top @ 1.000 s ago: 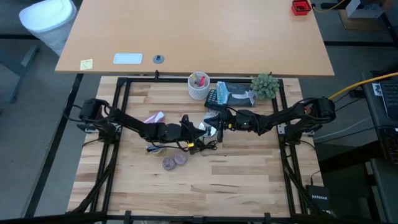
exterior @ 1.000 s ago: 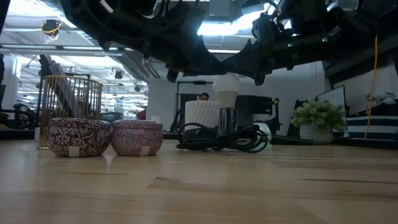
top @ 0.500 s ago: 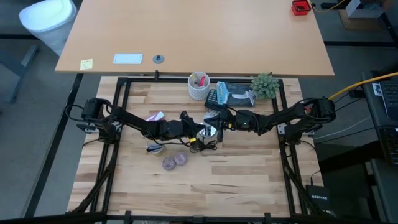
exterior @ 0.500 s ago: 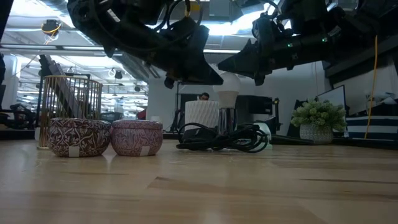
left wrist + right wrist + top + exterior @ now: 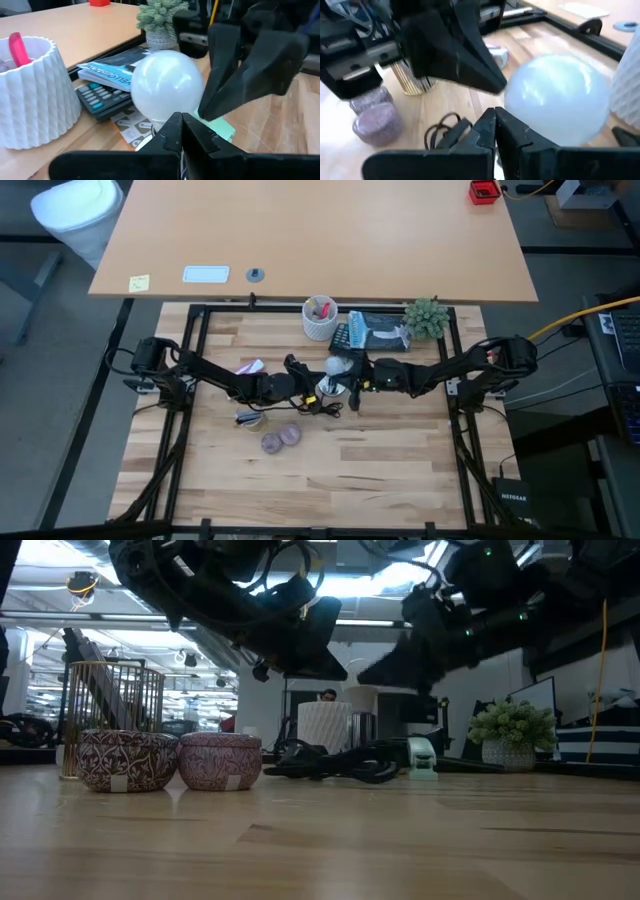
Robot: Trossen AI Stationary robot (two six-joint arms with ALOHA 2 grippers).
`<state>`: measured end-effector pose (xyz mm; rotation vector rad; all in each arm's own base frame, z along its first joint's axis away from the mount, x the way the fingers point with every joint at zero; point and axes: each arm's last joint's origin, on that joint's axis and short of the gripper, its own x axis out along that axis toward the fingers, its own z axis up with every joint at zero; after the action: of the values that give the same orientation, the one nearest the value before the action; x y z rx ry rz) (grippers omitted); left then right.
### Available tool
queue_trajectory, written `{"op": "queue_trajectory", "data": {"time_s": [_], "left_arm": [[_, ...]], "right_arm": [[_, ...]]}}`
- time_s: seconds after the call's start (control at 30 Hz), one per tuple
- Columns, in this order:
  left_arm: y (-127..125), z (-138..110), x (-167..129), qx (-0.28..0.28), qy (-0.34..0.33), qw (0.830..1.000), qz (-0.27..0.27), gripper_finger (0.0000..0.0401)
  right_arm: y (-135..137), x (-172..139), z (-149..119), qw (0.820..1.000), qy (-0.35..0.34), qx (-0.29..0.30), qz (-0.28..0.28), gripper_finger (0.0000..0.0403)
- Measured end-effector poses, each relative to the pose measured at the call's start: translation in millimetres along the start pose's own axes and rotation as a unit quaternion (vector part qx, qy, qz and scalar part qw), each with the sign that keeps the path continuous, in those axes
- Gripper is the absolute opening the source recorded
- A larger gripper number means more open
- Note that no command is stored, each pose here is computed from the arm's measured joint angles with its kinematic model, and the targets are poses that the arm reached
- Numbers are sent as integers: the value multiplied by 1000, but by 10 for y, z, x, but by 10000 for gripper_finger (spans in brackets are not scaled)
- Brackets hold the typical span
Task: Screw lightbulb
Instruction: Insert the white lightbulb into the silver lamp
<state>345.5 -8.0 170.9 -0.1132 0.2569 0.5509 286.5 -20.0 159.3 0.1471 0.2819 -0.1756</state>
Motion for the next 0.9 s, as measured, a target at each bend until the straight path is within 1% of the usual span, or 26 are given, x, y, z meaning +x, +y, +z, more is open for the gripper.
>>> {"op": "queue_trajectory", "data": {"time_s": [0.13, 0.23, 0.4, 0.5, 0.67, 0.77, 0.9], "left_arm": [[1, -1, 0, 1, 0, 1000, 1, 0], [2, -7, 0, 2, 3, 1000, 2, 0], [10, -38, -1, -2, 17, 1000, 5, 0], [10, -50, -4, 1, 22, 1000, 6, 0], [-16, -50, -21, 6, 20, 1000, 1, 0], [-45, -56, -40, 7, 21, 1000, -4, 0], [-95, -54, -80, 9, 19, 1000, -13, 0]], "right_arm": [[-18, -4, -119, 998, 55, 8, -10, 14], [-12, -3, -84, 999, 43, 11, -8, 14], [-9, -2, -84, 999, 44, 11, -3, 14], [4, -3, -86, 999, 48, 13, 17, 14], [37, -18, -64, 996, 51, 15, 68, 14], [57, -48, -12, 995, 44, 16, 93, 14], [74, -112, 98, 994, 22, 16, 109, 14]]}}
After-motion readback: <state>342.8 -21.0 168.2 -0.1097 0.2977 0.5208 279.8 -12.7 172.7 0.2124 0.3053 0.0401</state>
